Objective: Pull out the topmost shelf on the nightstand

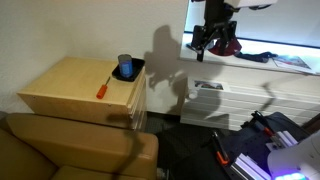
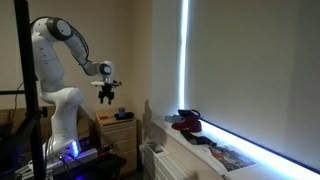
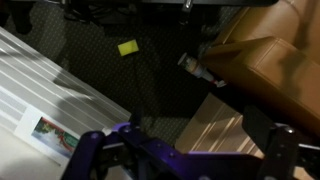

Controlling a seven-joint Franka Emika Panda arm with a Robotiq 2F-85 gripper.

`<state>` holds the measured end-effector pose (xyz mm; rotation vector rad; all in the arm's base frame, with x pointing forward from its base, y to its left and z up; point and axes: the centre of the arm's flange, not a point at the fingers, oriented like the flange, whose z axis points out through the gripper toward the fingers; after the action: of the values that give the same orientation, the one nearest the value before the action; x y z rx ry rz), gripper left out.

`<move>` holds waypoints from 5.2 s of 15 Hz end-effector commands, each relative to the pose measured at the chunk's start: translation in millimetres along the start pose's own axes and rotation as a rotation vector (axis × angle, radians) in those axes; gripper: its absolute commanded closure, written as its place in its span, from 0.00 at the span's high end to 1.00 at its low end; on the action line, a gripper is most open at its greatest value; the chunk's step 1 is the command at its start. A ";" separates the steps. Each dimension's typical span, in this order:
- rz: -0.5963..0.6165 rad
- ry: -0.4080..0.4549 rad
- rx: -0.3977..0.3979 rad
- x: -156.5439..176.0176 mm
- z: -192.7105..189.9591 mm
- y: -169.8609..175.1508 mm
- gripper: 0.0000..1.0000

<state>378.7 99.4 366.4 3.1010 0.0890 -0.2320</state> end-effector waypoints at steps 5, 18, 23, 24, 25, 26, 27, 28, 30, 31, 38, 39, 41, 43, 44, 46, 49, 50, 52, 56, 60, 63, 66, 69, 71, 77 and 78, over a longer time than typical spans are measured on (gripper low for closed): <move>0.264 0.064 0.023 124.5 124.1 -35.4 1.00; 0.486 0.137 0.324 164.9 198.9 -67.0 1.00; 0.643 0.304 0.513 172.4 229.6 -91.6 1.00; 0.650 0.323 0.524 174.2 229.0 -97.3 1.00; 0.643 0.285 0.470 167.5 211.2 -97.1 1.00; 0.653 0.303 0.492 170.3 212.7 -101.8 1.00; 0.661 0.306 0.502 172.7 215.2 -103.2 1.00; 0.665 0.307 0.507 174.9 216.5 -103.0 1.00; 0.650 0.274 0.498 176.8 224.5 -99.2 1.00; 0.624 0.250 0.504 176.8 230.3 -99.4 1.00; 0.546 0.211 0.466 168.4 254.7 -108.0 1.00; 0.540 0.206 0.460 167.9 260.4 -107.7 1.00; 0.536 0.201 0.455 167.6 265.9 -108.0 1.00; 0.529 0.225 0.433 172.5 277.4 -107.0 1.00; 0.523 0.236 0.431 173.6 283.8 -108.0 1.00; 0.511 0.252 0.431 174.3 290.5 -111.1 1.00; 0.505 0.321 0.483 179.5 295.0 -119.8 1.00; 0.510 0.353 0.499 182.6 294.5 -123.1 1.00; 0.511 0.395 0.521 189.0 295.2 -129.8 1.00; 0.512 0.392 0.502 186.9 292.6 -131.6 1.00; 0.525 0.395 0.513 188.5 298.5 -129.4 1.00; 0.562 0.372 0.548 189.8 302.0 -129.1 1.00; 0.611 0.349 0.569 189.7 307.7 -126.4 1.00; 0.620 0.336 0.569 188.7 314.5 -124.1 1.00; 0.587 0.344 0.583 186.9 318.2 -125.4 1.00; 0.465 0.423 0.610 190.0 319.6 -129.5 1.00; 0.452 0.431 0.603 191.8 321.6 -127.2 1.00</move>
<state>516.1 224.7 22.7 3.5207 -0.8681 0.4091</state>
